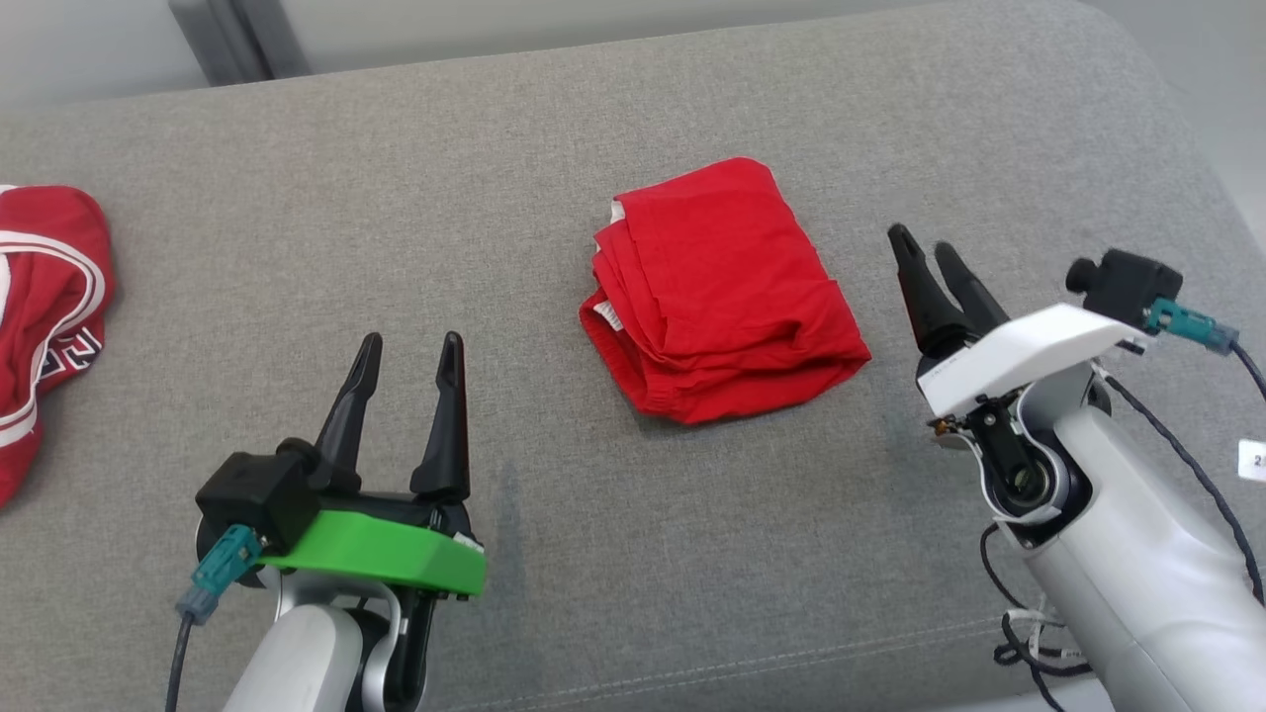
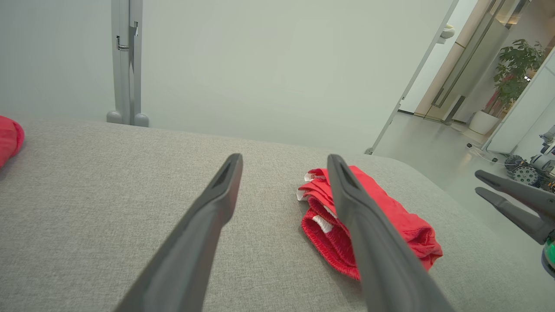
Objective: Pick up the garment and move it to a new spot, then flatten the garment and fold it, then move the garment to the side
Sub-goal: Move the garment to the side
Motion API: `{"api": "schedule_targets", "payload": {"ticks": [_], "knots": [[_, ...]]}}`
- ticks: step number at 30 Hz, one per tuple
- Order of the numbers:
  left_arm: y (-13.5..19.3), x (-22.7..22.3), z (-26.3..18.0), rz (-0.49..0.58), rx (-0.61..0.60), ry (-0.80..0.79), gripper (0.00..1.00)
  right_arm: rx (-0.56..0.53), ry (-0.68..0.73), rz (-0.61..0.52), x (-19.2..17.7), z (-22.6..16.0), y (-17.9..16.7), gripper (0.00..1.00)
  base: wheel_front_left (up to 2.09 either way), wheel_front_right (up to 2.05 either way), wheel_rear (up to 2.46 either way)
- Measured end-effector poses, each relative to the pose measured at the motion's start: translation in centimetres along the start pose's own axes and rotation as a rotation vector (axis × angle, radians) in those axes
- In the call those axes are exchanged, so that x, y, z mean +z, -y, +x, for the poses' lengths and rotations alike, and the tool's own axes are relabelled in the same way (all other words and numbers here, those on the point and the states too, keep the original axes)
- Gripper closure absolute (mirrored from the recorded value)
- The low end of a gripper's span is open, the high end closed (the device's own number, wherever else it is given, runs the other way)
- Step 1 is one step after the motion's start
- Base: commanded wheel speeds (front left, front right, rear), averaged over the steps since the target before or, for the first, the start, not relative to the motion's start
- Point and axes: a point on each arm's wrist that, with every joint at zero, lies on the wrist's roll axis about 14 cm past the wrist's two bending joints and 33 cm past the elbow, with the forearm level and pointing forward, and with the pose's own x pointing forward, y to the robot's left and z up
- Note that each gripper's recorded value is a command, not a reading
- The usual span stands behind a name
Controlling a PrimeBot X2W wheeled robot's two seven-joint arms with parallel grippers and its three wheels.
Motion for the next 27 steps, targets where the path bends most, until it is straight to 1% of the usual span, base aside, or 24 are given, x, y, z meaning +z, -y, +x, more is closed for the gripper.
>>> {"api": "schedule_targets", "payload": {"ticks": [4,6,11,18,25,27], "knots": [[-0.1,-0.1,-0.2,0.001,0.005,-0.004,0.0,-0.099,-0.018,0.198,-1.8,-1.0,2.1,0.0,0.0,0.0,0.0],[-0.1,-0.1,-0.3,0.002,0.006,-0.005,0.0,-0.142,-0.037,0.262,-2.8,-1.5,3.0,0.0,0.0,0.0,0.0],[0.0,-0.2,-0.5,0.002,-0.001,-0.01,0.0,-0.212,-0.081,0.364,-4.6,-2.4,4.7,0.0,0.0,0.0,0.0],[-0.1,-0.5,-0.6,0.0,0.001,-0.019,0.0,-0.218,-0.113,0.483,-5.6,-2.1,4.5,0.0,0.0,0.0,0.0],[-0.7,-0.9,-0.7,-0.003,0.021,-0.03,0.0,-0.266,-0.142,0.62,-6.9,-1.4,5.3,0.0,0.0,0.0,0.0],[-1.1,-0.9,-0.8,-0.001,0.031,-0.031,0.0,-0.262,-0.164,0.637,-7.4,-0.9,4.9,0.0,0.0,0.0,0.0]]}}
